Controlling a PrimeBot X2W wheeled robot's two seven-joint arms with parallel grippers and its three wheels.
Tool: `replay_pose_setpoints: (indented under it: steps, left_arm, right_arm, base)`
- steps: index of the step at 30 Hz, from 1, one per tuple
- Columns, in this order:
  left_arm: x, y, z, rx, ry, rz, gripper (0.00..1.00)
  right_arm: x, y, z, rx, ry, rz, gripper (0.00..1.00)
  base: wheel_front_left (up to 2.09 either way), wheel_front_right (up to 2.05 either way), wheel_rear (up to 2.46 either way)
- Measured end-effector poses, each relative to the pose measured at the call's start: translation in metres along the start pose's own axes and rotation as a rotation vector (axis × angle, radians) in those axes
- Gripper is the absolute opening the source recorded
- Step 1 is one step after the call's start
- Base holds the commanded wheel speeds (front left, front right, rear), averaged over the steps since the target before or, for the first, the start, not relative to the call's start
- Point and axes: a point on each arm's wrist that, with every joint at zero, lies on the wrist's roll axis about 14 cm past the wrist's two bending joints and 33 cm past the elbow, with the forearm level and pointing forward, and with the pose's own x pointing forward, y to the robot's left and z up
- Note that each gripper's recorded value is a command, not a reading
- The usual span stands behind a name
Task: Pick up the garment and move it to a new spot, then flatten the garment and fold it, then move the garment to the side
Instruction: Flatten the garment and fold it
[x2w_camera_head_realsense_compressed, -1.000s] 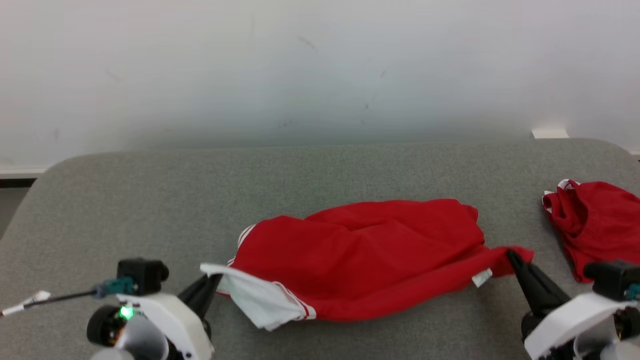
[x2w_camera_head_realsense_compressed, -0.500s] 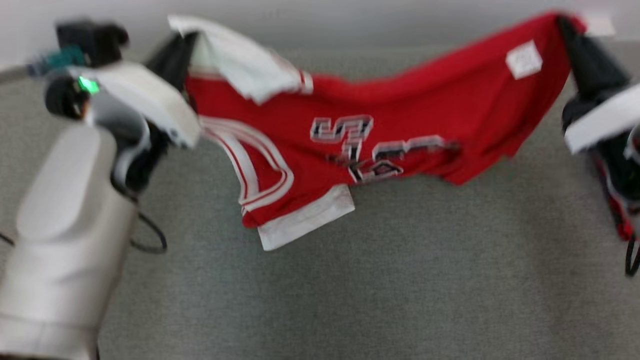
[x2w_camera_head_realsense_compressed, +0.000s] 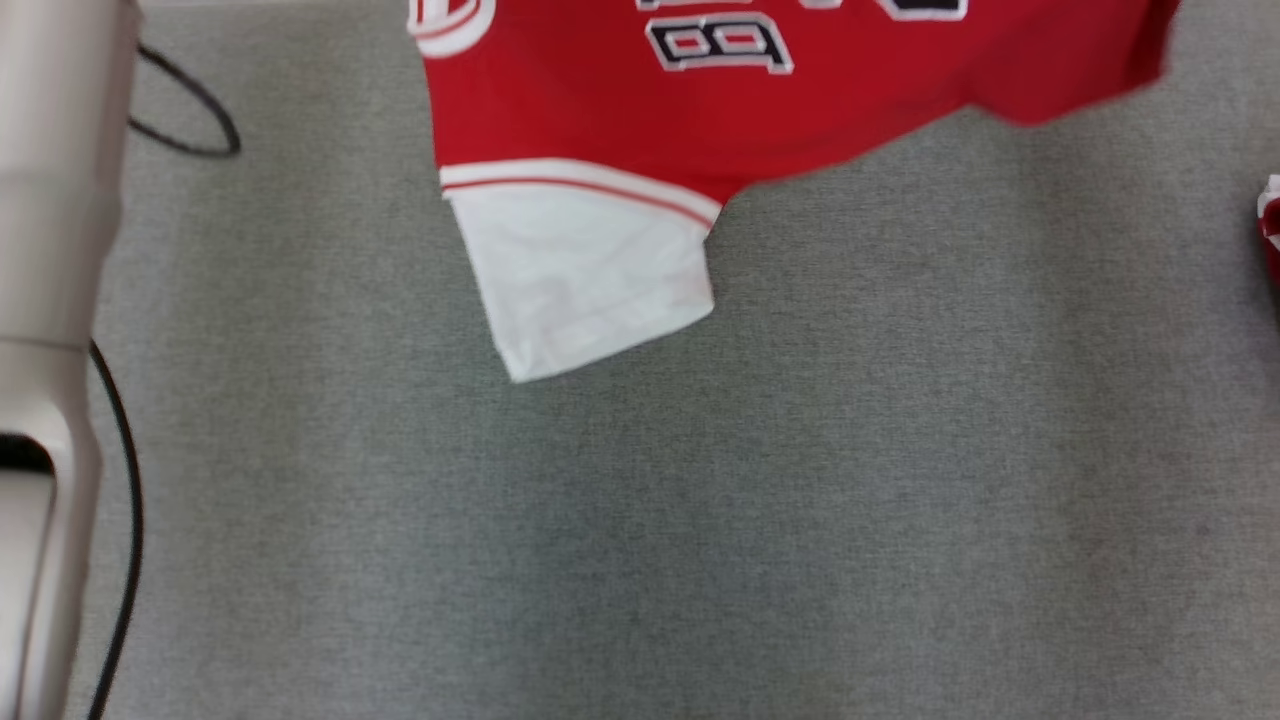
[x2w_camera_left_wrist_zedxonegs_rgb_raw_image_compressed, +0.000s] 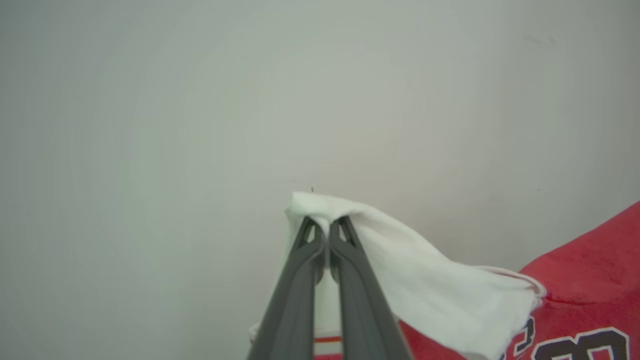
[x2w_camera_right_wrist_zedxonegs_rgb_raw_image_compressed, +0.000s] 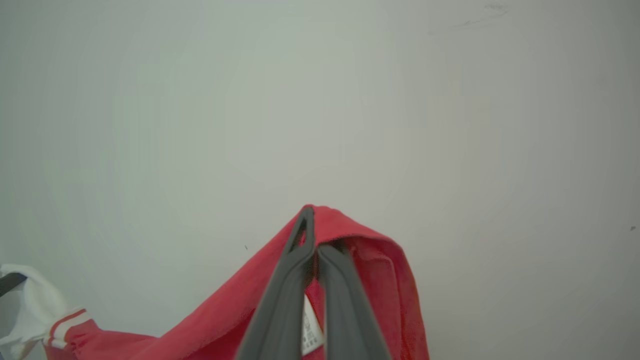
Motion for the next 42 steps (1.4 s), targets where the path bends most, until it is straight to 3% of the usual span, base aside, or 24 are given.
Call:
replay_pose_setpoints:
  steps: [9, 16, 23, 29, 34, 42]
  left_arm:
    - [0.012, 0.012, 0.088, 0.031, -0.131, 0.034, 0.00]
    - [0.009, 0.017, 0.091, 0.005, -0.069, 0.053, 0.00]
    - [-0.009, 0.013, 0.017, 0.010, 0.182, 0.037, 0.00]
    - [-0.053, -0.007, -0.055, -0.009, 0.478, -0.030, 0.00]
    - [-0.113, -0.022, -0.102, -0.030, 0.745, -0.095, 0.00]
    - [-0.227, -0.036, -0.127, -0.035, 1.071, -0.203, 0.00]
  right_arm:
    - [0.031, 0.018, 0.068, -0.018, -0.128, 0.025, 0.00]
    - [0.033, 0.017, 0.081, -0.039, -0.128, 0.012, 0.00]
    - [0.012, 0.011, 0.011, -0.020, 0.053, 0.004, 0.00]
    - [-0.025, 0.019, -0.046, 0.009, 0.260, 0.026, 0.00]
    - [-0.086, 0.032, -0.107, 0.019, 0.538, 0.051, 0.00]
    - [-0.190, 0.057, -0.140, -0.005, 0.845, 0.116, 0.00]
  base:
    - [0.00, 0.00, 0.00]
    - [0.00, 0.00, 0.00]
    - [0.00, 0.00, 0.00]
    - [0.00, 0.00, 0.00]
    - [0.00, 0.00, 0.00]
    - [0.00, 0.00, 0.00]
